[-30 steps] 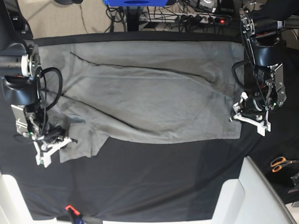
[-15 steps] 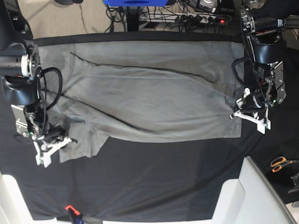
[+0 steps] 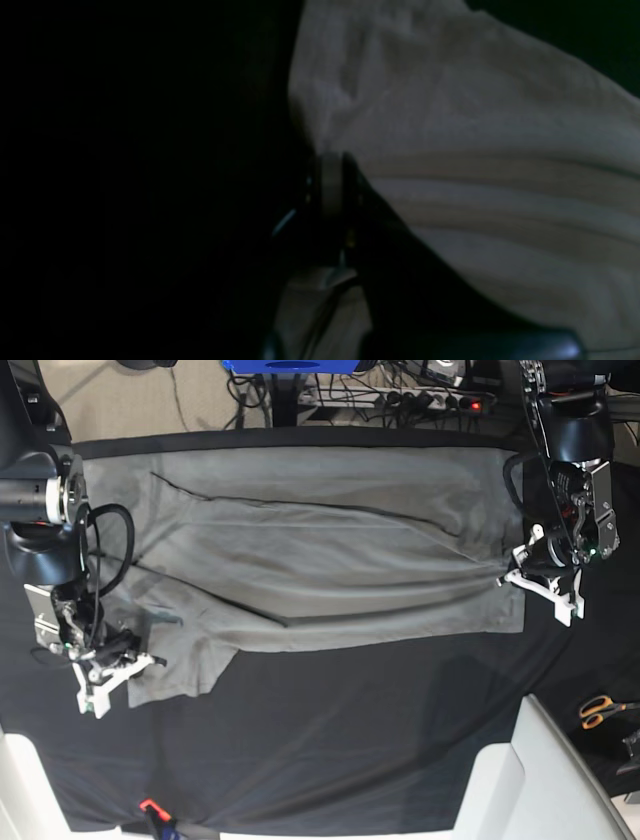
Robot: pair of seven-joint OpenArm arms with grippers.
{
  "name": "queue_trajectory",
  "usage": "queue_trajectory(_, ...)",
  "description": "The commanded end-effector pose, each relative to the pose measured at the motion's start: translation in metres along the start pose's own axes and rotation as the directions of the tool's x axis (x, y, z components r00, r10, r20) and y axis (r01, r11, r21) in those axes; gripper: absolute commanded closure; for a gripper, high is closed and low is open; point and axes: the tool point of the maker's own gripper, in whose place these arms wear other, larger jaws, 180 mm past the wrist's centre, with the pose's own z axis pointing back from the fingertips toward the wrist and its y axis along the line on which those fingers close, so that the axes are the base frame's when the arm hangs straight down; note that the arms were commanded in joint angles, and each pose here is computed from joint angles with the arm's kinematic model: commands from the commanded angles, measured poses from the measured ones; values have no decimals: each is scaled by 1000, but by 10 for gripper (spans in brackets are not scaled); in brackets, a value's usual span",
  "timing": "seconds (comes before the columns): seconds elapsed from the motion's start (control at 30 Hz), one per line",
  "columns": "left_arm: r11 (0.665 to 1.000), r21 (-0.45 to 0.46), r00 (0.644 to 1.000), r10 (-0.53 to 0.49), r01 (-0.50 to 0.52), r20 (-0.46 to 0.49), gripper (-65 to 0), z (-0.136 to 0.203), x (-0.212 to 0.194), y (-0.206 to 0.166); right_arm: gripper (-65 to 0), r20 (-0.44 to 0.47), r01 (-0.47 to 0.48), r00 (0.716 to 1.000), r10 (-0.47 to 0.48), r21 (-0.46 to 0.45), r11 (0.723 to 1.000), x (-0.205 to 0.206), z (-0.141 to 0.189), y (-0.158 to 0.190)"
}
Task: Fold the T-shirt properly
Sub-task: 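Move the left gripper to the hem edge and grasp it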
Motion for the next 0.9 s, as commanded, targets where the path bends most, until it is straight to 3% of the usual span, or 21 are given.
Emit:
queue_trajectory(0.0,1000,1,998,-13,12,56,0,7,24,1,-2,70,-4,998,4,6,1000,32,3,0)
queue_trajectory(0.17,999,-4,996,-37,37,77,0,13,26,-3,-2,70,-4,998,4,6,1000,32,3,0)
queue_trajectory(0.3,998,-6,997,-61,62,41,-18,19,22,-5,-2,70,-4,998,4,6,1000,32,3,0)
queue_trajectory(0.4,996,-19,996,-88,89,35,-221,27,29,-14,-2,70,-4,998,4,6,1000,32,3,0)
queue_trajectory(0.57,999,4,995,-41,41,92,-446,51,51,-1,-2,70,-4,998,3,9,1000,32,3,2)
queue_trajectory(0.7,1000,13,986,-18,16,164,-536,60,80,4,-2,70,-4,998,3,7,1000,32,3,1)
queue_trajectory(0.87,998,-9,989,58,-57,137,-543,40,96,7,-2,70,-4,998,3,7,1000,32,3,1)
